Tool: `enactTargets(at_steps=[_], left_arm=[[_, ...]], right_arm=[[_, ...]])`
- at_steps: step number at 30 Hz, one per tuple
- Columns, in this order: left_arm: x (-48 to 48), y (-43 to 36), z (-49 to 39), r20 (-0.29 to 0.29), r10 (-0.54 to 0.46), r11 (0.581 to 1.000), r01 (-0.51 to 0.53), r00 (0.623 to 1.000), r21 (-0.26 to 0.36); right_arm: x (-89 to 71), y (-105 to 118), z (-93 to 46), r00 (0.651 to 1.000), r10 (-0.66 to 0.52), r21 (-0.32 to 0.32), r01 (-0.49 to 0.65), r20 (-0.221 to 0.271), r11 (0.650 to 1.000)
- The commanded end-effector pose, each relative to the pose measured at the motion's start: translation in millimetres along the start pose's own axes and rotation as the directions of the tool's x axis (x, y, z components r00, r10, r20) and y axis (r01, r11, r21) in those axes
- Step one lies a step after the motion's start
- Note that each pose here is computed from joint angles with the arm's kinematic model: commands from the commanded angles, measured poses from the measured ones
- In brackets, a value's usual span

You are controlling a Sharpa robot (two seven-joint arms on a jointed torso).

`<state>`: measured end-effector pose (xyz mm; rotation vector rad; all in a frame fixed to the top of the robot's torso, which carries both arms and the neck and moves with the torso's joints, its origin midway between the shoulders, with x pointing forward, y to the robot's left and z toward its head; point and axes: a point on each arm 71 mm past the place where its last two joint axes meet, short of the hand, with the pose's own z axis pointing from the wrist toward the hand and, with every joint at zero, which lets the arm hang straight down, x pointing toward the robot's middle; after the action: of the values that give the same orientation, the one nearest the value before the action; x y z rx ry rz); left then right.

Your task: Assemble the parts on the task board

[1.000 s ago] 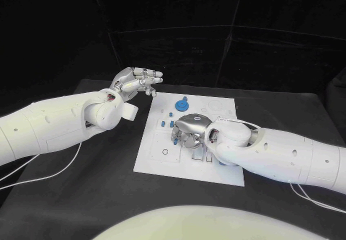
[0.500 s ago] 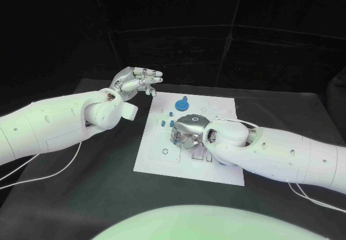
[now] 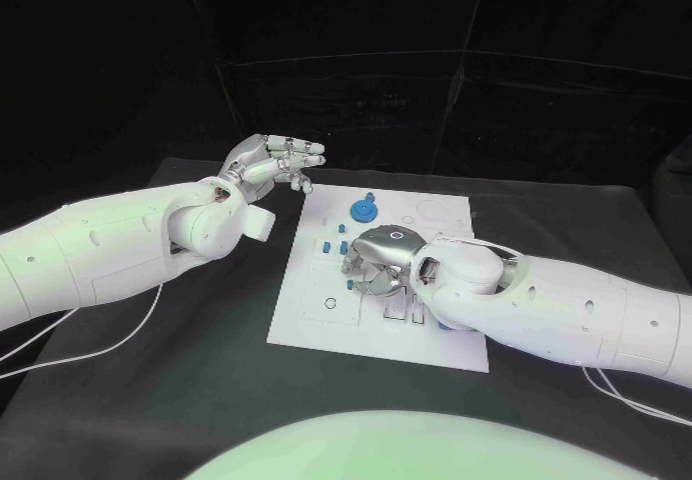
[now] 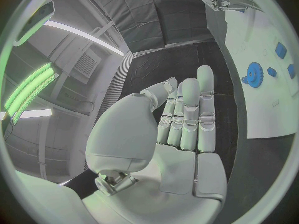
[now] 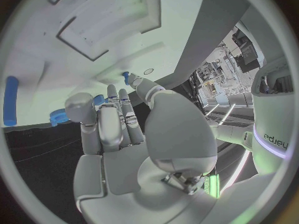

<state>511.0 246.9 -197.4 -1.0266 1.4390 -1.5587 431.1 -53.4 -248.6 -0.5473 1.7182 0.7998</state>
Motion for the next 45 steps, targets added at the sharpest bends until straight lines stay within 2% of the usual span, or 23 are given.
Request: enactTargets(at_steps=[1,4,10,14,19,25,36,45], left_arm=[[0.3,-1.2,0.3,-0.010,-0.010,1.000,0.010,1.000,0.001],[0.0,-1.1,0.2,-0.010,-0.009,1.000,0.009,1.000,0.001],[-0.3,-1.0,-0.1,-0.010,-0.009,1.000,0.009,1.000,-0.001],[0.0,-0.9,-0.1,-0.011,-0.010,1.000,0.010,1.000,-0.001],[0.5,-0.6,0.3,-0.013,-0.010,1.000,0.010,1.000,-0.002],[1.1,0.0,0.9,-0.015,-0.011,1.000,0.011,1.000,-0.003],[0.3,0.6,1.0,-0.013,-0.010,1.000,0.010,1.000,-0.005],[0.4,0.9,1.3,-0.014,-0.010,1.000,0.010,1.000,-0.005]], right_arm=[[-10.3,-1,-7.4,0.991,0.051,-0.015,-0.049,0.121,0.999],[-12.7,-8,-19.0,0.987,0.093,0.004,-0.095,0.131,0.996],[-34.6,-45,-46.3,0.980,0.163,0.145,-0.178,0.111,0.973],[-49.9,-69,-60.8,0.987,0.135,0.227,-0.151,0.082,0.962],[-57.3,-89,-73.3,0.998,0.062,0.290,-0.069,0.034,0.955],[-58.6,-95,-74.9,1.000,0.022,0.302,-0.021,0.001,0.953],[-51.4,-89,-65.6,0.995,0.019,0.265,0.008,-0.098,0.964],[-47.2,-87,-56.5,0.993,0.021,0.247,0.009,-0.118,0.969]])
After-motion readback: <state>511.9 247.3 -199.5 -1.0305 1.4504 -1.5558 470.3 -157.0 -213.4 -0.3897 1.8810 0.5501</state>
